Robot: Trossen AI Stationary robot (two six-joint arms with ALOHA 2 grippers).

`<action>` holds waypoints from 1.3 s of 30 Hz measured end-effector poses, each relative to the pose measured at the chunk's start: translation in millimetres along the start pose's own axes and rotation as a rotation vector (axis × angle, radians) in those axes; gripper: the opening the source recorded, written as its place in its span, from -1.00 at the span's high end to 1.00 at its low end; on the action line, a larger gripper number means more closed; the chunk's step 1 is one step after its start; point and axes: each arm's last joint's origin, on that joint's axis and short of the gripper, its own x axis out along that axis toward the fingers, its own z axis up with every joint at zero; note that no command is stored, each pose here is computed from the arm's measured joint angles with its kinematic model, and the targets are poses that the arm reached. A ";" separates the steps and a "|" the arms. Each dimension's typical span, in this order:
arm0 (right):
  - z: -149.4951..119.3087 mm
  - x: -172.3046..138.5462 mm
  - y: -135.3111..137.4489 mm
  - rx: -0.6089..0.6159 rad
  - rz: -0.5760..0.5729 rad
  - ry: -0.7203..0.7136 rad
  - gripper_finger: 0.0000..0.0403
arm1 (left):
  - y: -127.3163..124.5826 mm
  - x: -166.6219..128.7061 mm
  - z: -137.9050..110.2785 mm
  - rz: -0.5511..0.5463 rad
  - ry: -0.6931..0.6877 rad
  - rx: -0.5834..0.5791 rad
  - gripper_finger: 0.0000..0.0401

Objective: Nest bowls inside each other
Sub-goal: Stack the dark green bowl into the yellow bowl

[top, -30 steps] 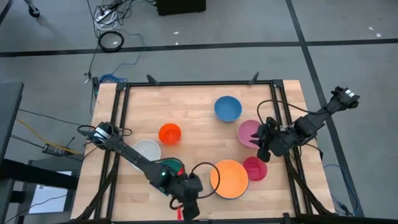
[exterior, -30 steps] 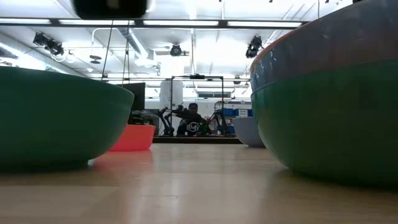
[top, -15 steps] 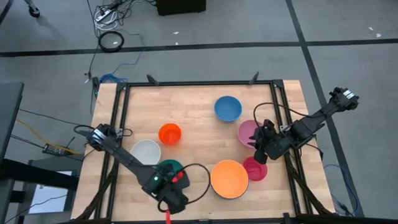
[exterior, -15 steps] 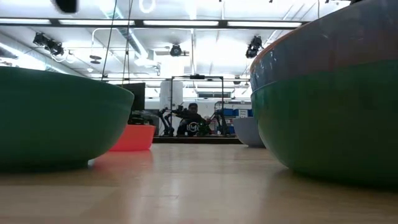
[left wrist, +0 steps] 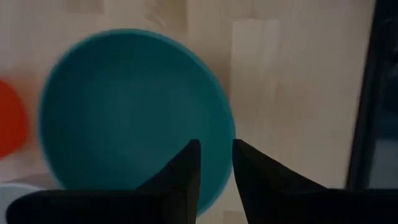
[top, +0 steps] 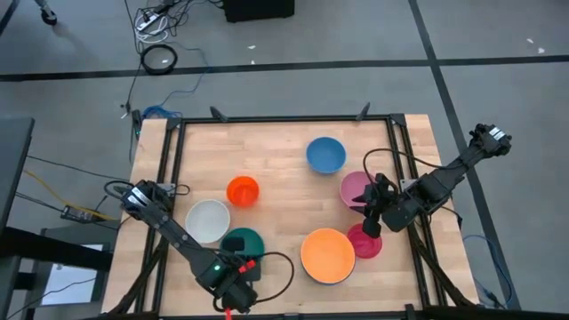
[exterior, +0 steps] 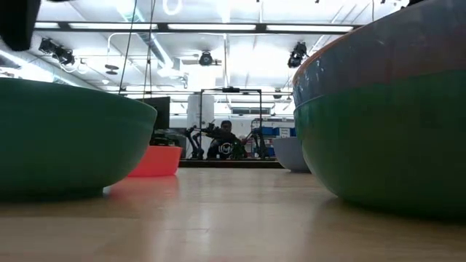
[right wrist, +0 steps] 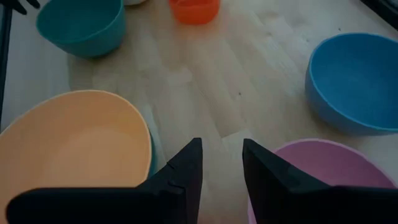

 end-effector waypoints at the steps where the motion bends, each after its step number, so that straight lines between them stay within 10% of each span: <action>1: 0.0 0.0 -0.1 0.004 -0.001 0.000 0.49 | 0.2 2.7 0.5 -0.020 0.008 -0.016 0.49; 32: 0.1 0.0 -0.6 0.020 -0.009 -0.005 0.49 | -7.9 39.3 0.3 0.021 0.054 -0.036 0.50; 39: -0.1 0.0 -0.8 0.016 -0.011 -0.004 0.49 | -7.1 58.5 -6.9 0.033 0.079 -0.030 0.82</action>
